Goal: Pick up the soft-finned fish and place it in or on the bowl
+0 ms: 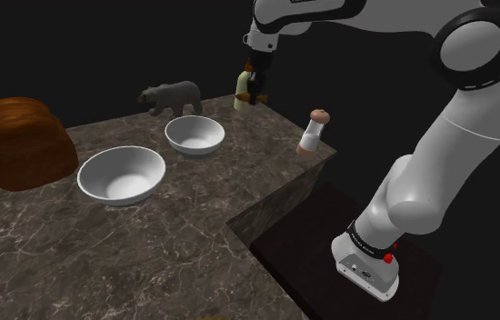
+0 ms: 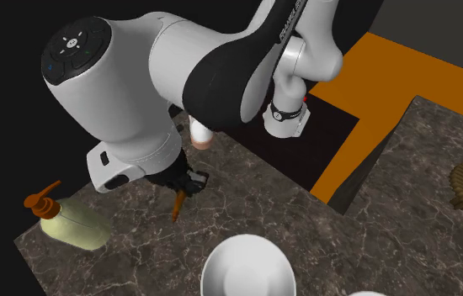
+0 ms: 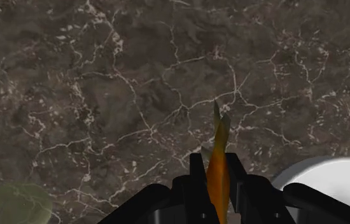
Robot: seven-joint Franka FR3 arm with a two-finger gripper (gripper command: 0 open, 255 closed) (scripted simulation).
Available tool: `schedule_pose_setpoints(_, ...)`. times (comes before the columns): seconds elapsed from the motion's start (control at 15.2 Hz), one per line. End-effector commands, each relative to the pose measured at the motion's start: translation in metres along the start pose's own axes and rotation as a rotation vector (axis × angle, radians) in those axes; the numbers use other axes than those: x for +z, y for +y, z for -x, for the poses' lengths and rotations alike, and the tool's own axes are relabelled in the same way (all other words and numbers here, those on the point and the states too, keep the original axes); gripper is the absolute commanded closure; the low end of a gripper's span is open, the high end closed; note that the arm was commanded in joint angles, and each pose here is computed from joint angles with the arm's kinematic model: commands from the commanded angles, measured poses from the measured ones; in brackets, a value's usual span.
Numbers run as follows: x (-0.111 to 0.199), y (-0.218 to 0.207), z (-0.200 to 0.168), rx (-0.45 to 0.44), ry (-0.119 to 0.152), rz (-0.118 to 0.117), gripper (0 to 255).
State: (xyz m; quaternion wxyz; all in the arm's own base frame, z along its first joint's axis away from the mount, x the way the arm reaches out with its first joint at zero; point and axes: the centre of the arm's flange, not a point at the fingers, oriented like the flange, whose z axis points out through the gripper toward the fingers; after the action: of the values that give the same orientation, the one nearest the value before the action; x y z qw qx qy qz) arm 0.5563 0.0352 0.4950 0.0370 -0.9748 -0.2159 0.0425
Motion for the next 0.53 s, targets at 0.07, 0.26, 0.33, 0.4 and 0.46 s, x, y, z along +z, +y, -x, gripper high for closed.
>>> schedule_pose_setpoints(0.07, 0.003, -0.034, -0.023, 0.001, 0.000, 0.000, 255)
schedule_pose_setpoints(0.26, 0.004, -0.066, -0.047, 0.001, 0.000, 0.000, 255)
schedule_pose_setpoints(0.33, 0.005, -0.076, -0.054, 0.001, 0.000, 0.000, 255)
schedule_pose_setpoints(0.4, 0.005, -0.087, -0.062, 0.001, 0.000, 0.000, 255)
schedule_pose_setpoints(0.46, 0.006, -0.098, -0.070, 0.001, 0.000, 0.000, 255)
